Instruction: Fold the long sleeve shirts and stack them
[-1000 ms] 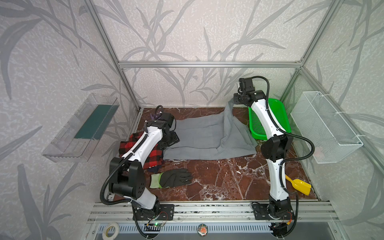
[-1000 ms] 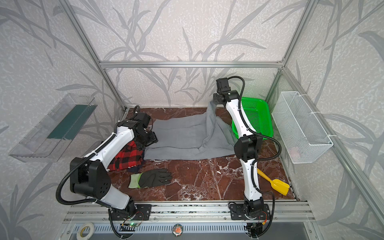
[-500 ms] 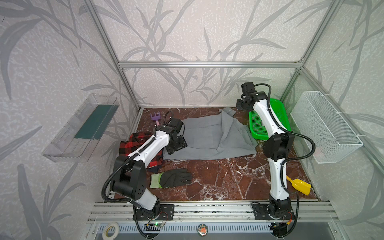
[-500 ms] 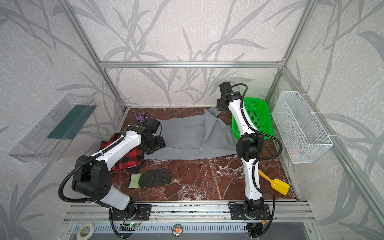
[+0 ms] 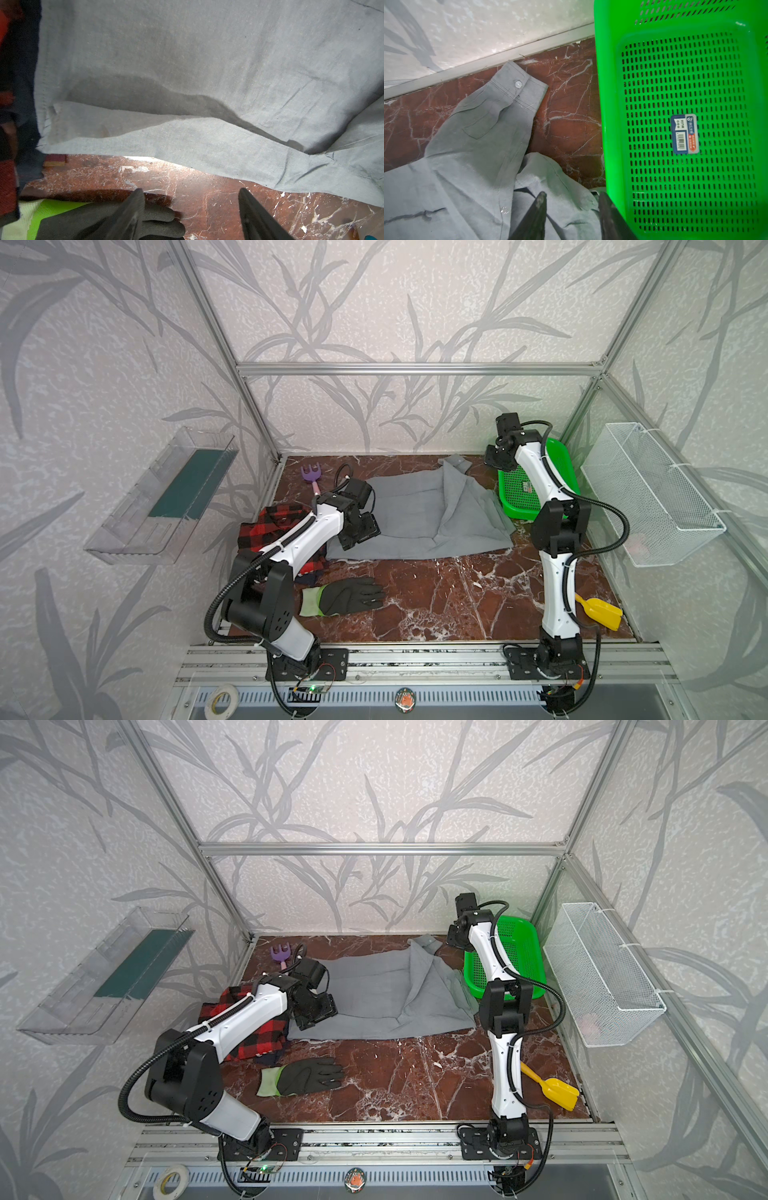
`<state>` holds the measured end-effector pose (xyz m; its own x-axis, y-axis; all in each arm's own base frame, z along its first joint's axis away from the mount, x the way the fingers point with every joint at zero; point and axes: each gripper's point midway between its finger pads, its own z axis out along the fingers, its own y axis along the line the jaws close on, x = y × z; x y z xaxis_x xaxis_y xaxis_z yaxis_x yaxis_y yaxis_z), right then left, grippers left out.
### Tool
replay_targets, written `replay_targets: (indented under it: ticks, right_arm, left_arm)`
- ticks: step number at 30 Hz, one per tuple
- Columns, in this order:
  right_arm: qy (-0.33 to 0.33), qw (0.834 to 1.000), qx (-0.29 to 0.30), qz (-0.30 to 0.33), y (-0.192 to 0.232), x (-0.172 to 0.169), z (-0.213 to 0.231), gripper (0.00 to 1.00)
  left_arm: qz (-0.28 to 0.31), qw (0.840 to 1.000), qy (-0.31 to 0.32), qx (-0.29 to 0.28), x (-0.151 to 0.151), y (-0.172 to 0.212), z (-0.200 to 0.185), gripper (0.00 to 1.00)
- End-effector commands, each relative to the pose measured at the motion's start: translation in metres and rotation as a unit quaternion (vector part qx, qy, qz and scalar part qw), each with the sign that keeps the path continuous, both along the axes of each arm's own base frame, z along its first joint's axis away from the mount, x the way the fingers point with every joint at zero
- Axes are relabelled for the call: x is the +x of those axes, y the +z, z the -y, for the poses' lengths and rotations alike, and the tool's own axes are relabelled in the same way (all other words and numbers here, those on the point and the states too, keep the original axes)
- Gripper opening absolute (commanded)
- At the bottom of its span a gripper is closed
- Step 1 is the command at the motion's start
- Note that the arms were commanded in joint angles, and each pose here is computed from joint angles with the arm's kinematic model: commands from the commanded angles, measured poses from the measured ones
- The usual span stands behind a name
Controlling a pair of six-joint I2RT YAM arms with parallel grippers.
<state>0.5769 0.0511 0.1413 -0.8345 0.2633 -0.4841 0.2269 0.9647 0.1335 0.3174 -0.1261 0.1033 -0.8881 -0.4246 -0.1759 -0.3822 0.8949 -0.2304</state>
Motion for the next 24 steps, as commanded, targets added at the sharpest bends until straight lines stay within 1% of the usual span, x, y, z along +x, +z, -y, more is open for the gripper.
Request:
replay_targets:
  ticks: [1,6,9,12,17,18,20,22,24]
  right_arm:
    - [-0.01,1.0,0.01,-0.014,-0.018,0.007,0.006,0.42]
    - [-0.03,0.999,0.001,-0.04,-0.032,0.002,0.022,0.42]
    - [-0.049,0.998,-0.019,-0.046,-0.032,-0.006,0.039,0.42]
    - [-0.072,0.996,-0.028,-0.039,-0.022,-0.013,0.054,0.42]
    - [-0.073,0.997,-0.034,-0.018,-0.006,-0.017,0.059,0.43]
    - [-0.069,0.997,-0.028,-0.017,-0.003,-0.019,0.057,0.44]
    - [-0.047,0.999,0.002,-0.003,0.012,-0.023,0.041,0.47]
    - [-0.027,0.999,0.004,0.016,0.028,-0.033,0.024,0.53]
    - [-0.007,1.0,0.006,0.026,0.032,-0.048,0.007,0.58]
  left_arm:
    - [-0.01,1.0,0.005,0.014,-0.003,-0.008,-0.002,0.72]
    - [-0.015,1.0,0.004,0.016,-0.003,-0.012,-0.001,0.73]
    - [-0.015,1.0,0.003,0.017,-0.003,-0.013,-0.001,0.72]
    - [-0.014,1.0,0.002,0.016,-0.003,-0.012,-0.001,0.73]
    - [-0.012,1.0,-0.001,0.009,-0.003,-0.011,0.002,0.73]
    - [-0.01,1.0,-0.001,0.007,-0.002,-0.01,0.003,0.73]
    - [-0.007,1.0,-0.004,0.002,-0.001,-0.009,0.005,0.73]
    - [-0.008,1.0,-0.009,0.001,-0.001,-0.01,0.007,0.73]
    - [-0.01,1.0,-0.015,0.0,-0.001,-0.012,0.008,0.73]
